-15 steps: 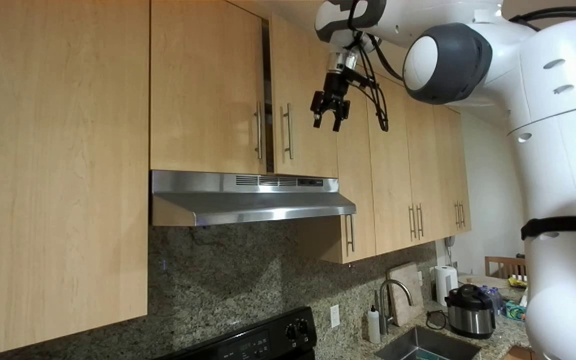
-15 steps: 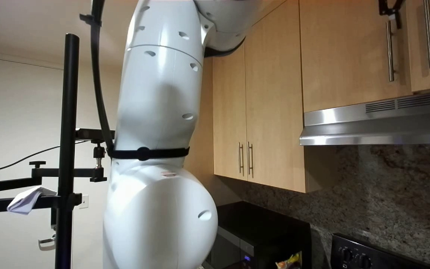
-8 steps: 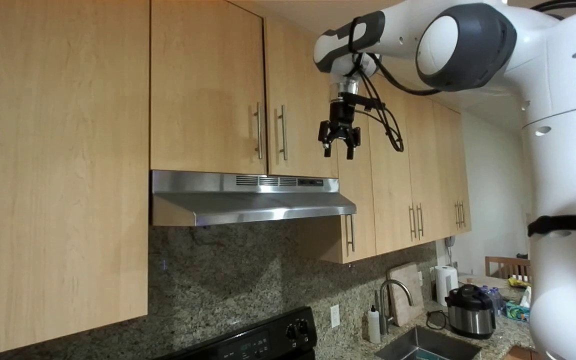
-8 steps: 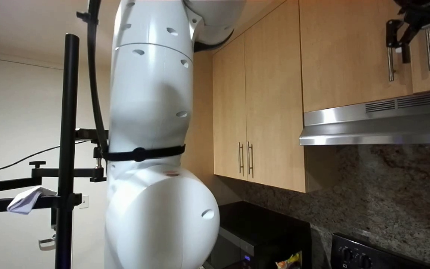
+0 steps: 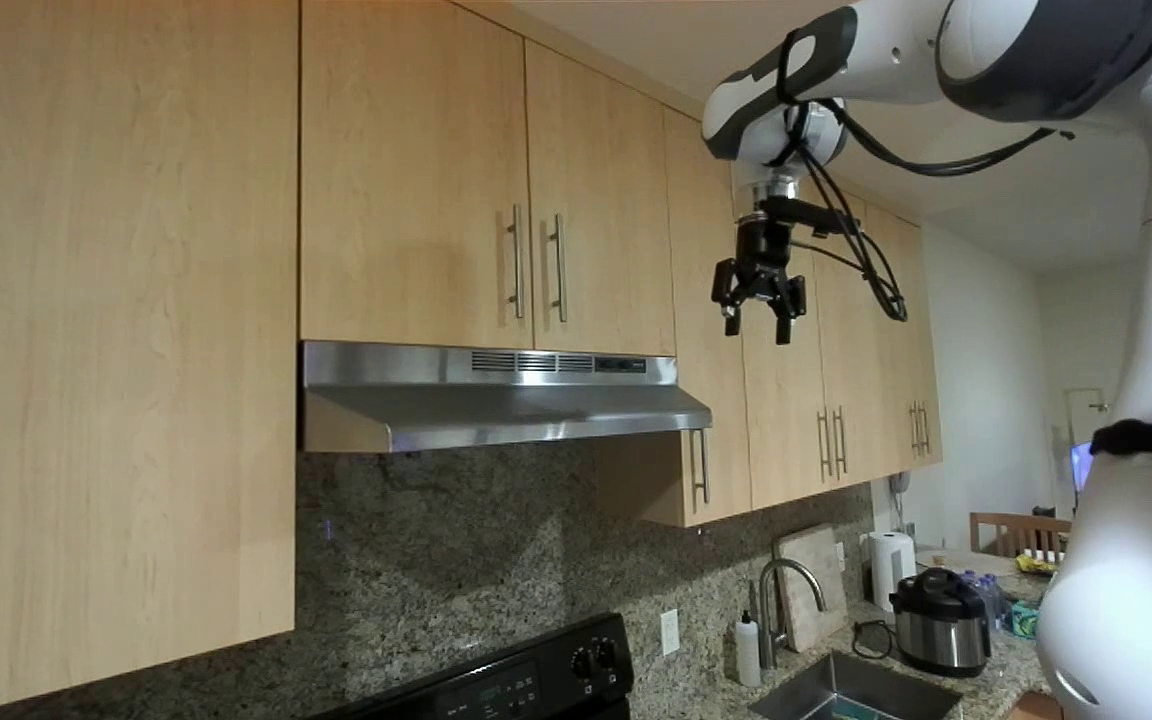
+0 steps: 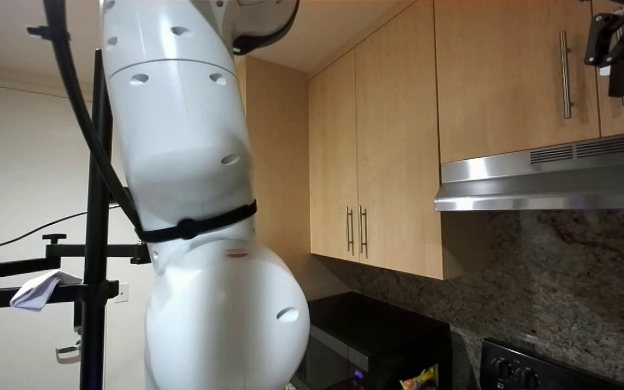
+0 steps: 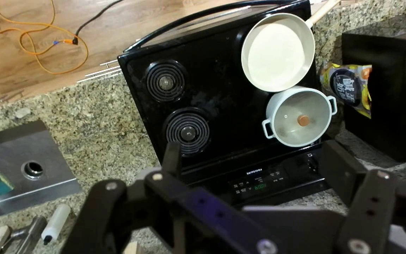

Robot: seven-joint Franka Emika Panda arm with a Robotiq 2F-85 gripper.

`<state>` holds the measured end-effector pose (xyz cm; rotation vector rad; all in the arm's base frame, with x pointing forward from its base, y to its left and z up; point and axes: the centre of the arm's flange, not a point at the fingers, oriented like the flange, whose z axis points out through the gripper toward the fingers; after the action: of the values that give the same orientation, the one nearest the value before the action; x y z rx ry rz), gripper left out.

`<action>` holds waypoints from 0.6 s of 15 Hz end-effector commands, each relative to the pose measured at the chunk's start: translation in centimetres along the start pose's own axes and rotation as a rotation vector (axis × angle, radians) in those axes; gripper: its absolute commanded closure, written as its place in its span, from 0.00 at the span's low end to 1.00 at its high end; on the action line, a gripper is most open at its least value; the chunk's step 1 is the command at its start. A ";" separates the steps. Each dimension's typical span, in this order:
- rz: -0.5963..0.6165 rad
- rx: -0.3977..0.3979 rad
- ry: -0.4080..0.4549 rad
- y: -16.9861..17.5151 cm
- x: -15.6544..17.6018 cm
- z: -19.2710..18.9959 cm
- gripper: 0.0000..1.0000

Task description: Close the cupboard drawer.

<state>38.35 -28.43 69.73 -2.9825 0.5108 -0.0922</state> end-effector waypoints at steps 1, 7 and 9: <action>0.035 -0.022 -0.027 0.3 -3.7 2.1 0.00; 0.000 -0.007 -0.027 0.4 -2.7 1.1 0.00; 0.000 -0.007 -0.027 0.4 -2.7 1.1 0.00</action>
<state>35.78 -27.82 68.50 -2.9862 0.5087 -0.0498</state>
